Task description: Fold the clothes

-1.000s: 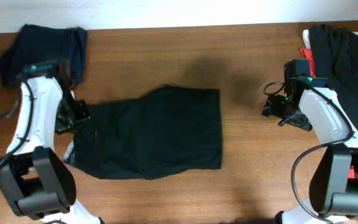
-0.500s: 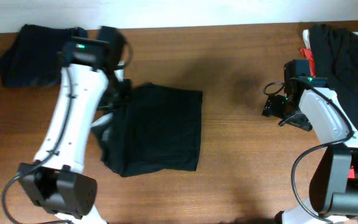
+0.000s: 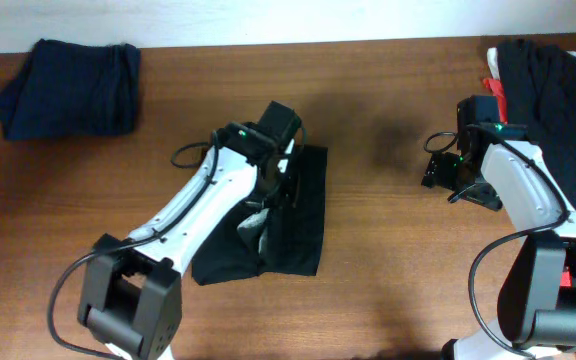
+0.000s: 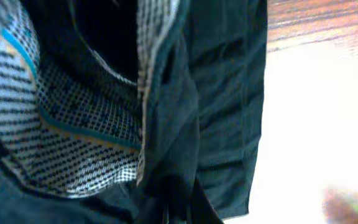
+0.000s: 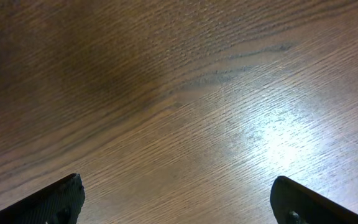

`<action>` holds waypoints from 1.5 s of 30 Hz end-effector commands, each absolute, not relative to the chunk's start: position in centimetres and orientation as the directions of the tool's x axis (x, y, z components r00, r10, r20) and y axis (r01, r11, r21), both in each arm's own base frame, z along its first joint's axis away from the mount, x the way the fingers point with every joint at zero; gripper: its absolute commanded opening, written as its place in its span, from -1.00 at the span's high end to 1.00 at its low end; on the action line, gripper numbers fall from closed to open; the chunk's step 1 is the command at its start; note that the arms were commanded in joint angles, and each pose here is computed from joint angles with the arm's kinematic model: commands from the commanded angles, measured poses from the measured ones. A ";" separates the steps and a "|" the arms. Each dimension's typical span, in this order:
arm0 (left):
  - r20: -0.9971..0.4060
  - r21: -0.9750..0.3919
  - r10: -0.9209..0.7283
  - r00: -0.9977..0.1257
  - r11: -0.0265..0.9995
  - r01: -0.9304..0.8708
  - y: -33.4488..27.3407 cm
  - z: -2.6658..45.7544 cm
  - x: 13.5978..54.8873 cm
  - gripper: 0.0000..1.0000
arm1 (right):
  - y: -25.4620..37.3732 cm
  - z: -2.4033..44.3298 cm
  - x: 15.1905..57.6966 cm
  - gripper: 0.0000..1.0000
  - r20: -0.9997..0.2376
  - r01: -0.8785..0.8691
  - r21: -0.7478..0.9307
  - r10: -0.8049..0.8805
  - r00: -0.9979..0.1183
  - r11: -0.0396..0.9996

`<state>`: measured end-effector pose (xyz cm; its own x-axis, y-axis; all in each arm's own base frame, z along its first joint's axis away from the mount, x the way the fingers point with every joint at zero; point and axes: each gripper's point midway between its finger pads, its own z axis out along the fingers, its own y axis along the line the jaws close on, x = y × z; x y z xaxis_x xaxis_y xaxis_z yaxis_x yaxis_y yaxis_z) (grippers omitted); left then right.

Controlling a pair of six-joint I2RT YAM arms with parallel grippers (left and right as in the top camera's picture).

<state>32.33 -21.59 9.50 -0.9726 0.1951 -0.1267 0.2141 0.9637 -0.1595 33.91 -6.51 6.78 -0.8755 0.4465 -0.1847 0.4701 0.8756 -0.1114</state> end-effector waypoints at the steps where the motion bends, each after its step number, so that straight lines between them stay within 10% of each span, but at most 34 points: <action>1: -0.114 -0.211 0.194 -0.974 0.954 0.215 -22.6 8.2 31.6 0.88 | -6.9 7.6 34.3 -0.97 -0.215 0.485 -0.114 0.455 -0.864 0.867; 2: -0.115 -0.212 0.194 -0.974 0.953 0.215 -22.7 8.0 31.7 0.31 | -6.9 7.6 34.3 -0.97 -0.215 0.485 -0.114 0.455 -0.864 0.867; 3: -0.119 -0.213 0.194 -0.974 0.953 0.216 -22.7 7.9 31.8 0.16 | -6.9 7.6 34.3 -0.97 -0.215 0.485 -0.114 0.455 -0.864 0.867; 10: -0.137 -0.267 0.190 -0.972 0.938 0.221 -23.5 11.6 32.3 -0.33 | -6.9 7.6 34.3 -0.97 -0.215 0.485 -0.114 0.455 -0.864 0.867; 13: -0.131 -0.266 0.190 -0.973 0.939 0.219 -23.4 12.4 32.2 -0.33 | -6.9 7.6 34.3 -0.97 -0.215 0.485 -0.114 0.455 -0.864 0.867; 21: 0.003 -0.230 0.184 -0.983 0.957 0.178 -22.6 8.3 28.6 0.71 | -6.9 7.6 34.3 -0.97 -0.215 0.485 -0.114 0.455 -0.864 0.867; 37: 0.003 -0.356 0.294 -0.956 0.894 0.274 -28.1 1.1 22.0 0.74 | -6.9 7.6 34.3 -0.97 -0.215 0.485 -0.114 0.455 -0.864 0.867; 43: -0.032 -0.417 0.340 -0.940 0.850 0.322 -30.5 4.9 22.7 0.81 | -6.9 7.6 34.3 -0.98 -0.215 0.485 -0.114 0.455 -0.864 0.867; 45: -0.083 -0.416 0.368 -0.926 0.832 0.368 -31.0 8.6 23.8 0.49 | -6.9 7.6 34.3 -0.97 -0.215 0.485 -0.114 0.455 -0.864 0.867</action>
<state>22.10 -28.98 3.42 -0.9458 0.3238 0.0268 0.2924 0.8842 -0.3642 33.91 -6.51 6.79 -0.8757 0.4462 -0.1848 0.4698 0.8757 -0.1118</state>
